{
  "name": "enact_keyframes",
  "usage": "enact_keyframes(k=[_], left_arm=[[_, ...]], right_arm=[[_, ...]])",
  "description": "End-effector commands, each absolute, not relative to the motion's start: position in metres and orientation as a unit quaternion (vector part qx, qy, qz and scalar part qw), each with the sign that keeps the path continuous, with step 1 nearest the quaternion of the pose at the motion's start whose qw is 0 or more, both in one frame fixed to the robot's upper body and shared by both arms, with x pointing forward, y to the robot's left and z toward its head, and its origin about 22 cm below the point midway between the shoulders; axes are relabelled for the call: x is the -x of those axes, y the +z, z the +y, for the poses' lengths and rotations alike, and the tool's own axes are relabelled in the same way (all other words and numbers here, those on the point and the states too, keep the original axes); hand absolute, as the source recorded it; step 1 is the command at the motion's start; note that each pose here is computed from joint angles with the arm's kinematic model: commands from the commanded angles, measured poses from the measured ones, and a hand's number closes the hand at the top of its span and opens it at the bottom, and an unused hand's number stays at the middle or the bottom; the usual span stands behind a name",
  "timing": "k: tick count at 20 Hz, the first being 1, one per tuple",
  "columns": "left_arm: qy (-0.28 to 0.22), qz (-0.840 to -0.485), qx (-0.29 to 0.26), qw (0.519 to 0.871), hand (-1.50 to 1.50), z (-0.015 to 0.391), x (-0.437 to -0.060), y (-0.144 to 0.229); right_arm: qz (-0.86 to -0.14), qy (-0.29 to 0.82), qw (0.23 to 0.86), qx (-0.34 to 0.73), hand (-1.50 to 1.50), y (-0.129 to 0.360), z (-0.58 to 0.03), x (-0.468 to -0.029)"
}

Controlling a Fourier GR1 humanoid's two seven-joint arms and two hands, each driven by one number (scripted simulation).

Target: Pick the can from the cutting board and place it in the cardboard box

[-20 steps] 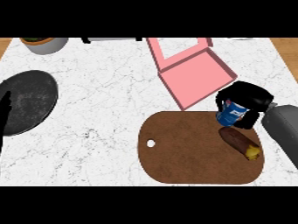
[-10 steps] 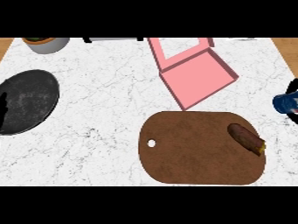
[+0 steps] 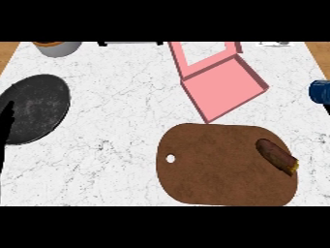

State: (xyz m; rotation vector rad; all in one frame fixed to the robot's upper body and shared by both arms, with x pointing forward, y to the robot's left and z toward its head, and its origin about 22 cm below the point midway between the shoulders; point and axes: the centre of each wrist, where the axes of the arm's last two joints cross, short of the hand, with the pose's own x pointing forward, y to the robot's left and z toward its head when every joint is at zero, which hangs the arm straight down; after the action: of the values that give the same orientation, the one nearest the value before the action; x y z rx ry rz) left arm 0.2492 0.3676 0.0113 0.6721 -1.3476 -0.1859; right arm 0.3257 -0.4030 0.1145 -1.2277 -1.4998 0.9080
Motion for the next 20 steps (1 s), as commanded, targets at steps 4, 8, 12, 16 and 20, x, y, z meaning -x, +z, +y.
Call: enact_keyframes(k=[4,8,12,16,20], left_arm=[[-0.092,-0.617,-0.294,0.724,0.00,0.362,-0.270,0.029],[-0.088,-0.620,-0.294,0.722,0.00,0.372,-0.263,0.022],[-0.097,-0.618,-0.287,0.725,0.00,0.369,-0.249,0.010],[-0.106,-0.618,-0.291,0.722,0.00,0.356,-0.261,0.018],[-0.110,-0.631,-0.282,0.714,0.00,0.348,-0.272,0.022]], right_arm=[[-0.670,0.341,0.485,0.447,1.50,0.164,-0.354,-0.339],[-0.685,0.305,0.517,0.413,1.50,0.175,-0.320,-0.357],[-0.688,0.288,0.525,0.410,1.50,0.185,-0.299,-0.382],[-0.684,0.266,0.563,0.379,1.50,0.187,-0.266,-0.411],[-0.680,0.257,0.583,0.363,1.50,0.197,-0.256,-0.445]])
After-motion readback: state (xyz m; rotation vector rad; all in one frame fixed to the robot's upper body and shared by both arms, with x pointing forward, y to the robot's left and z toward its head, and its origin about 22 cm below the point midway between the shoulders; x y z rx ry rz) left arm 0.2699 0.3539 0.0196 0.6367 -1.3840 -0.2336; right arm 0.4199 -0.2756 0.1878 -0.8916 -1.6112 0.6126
